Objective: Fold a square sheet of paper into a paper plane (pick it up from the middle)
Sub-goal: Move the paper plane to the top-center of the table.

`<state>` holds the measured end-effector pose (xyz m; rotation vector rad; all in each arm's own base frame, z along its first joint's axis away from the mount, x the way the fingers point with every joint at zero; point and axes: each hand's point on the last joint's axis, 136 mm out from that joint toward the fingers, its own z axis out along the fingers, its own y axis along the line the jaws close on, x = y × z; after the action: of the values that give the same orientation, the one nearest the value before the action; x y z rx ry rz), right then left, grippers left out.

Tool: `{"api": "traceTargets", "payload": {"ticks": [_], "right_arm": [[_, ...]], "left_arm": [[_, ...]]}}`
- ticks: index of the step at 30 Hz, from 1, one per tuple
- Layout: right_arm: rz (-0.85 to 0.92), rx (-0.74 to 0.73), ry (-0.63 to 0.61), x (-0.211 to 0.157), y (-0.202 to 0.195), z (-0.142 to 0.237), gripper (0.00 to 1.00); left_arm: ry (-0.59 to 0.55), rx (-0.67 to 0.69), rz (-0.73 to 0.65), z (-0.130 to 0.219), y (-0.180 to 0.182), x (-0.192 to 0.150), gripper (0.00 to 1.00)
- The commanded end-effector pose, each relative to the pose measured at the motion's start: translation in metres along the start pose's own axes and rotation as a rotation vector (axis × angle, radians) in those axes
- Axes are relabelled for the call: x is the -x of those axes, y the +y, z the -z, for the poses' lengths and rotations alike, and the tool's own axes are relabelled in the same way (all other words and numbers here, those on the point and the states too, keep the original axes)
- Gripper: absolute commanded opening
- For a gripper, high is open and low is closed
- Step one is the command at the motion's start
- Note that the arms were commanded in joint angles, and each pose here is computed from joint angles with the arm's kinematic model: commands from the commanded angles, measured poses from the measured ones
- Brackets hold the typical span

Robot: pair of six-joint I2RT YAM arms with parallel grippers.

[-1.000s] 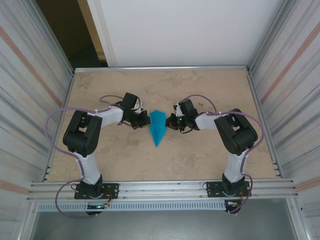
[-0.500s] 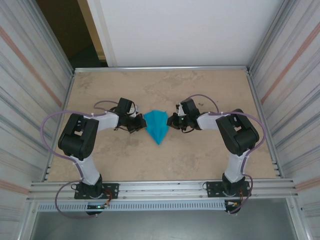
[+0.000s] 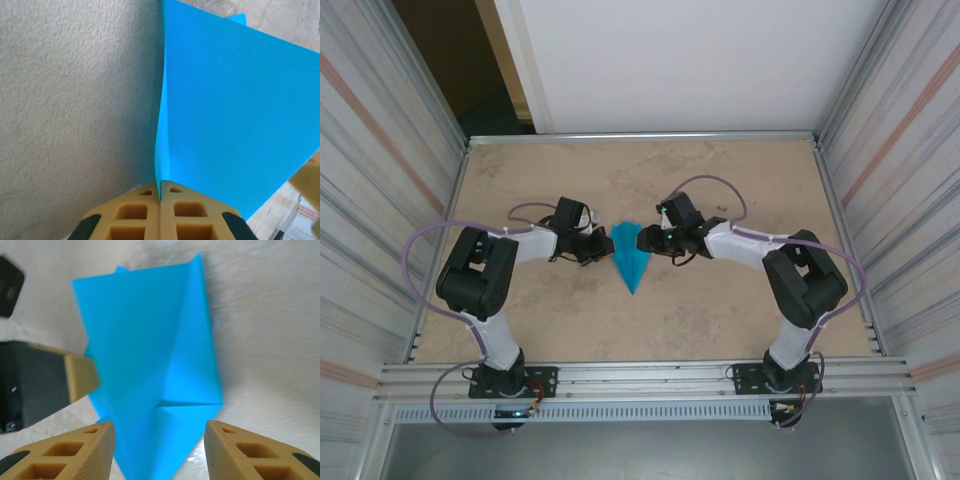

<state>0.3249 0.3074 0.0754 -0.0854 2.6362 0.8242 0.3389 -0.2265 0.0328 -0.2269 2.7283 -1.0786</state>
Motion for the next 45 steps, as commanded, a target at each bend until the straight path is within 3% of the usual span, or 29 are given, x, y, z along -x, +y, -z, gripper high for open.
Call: {"api": "traceTargets", "payload": {"ticks": [1, 7, 19, 30, 37, 45], "right_arm": [[0.077, -0.131, 0.049, -0.024, -0.005, -0.003, 0.55], [0.140, -0.179, 0.077, -0.041, 0.010, -0.015, 0.60], [0.184, -0.172, 0.121, -0.049, 0.029, -0.038, 0.58], [0.171, -0.267, 0.113, -0.049, 0.017, -0.043, 0.48], [0.152, -0.289, 0.092, -0.045, 0.013, -0.041, 0.32], [0.119, -0.293, 0.106, -0.048, 0.012, -0.046, 0.30]], "left_arm": [[0.004, -0.018, 0.002, 0.004, -0.004, -0.004, 0.02], [0.004, -0.029, -0.001, 0.006, -0.008, -0.004, 0.02], [0.012, -0.059, -0.006, 0.011, -0.017, -0.004, 0.03], [0.014, -0.054, -0.006, 0.012, -0.017, -0.005, 0.05], [0.014, -0.046, -0.005, 0.013, -0.016, -0.005, 0.08], [0.004, -0.042, -0.007, 0.018, -0.018, -0.003, 0.17]]}}
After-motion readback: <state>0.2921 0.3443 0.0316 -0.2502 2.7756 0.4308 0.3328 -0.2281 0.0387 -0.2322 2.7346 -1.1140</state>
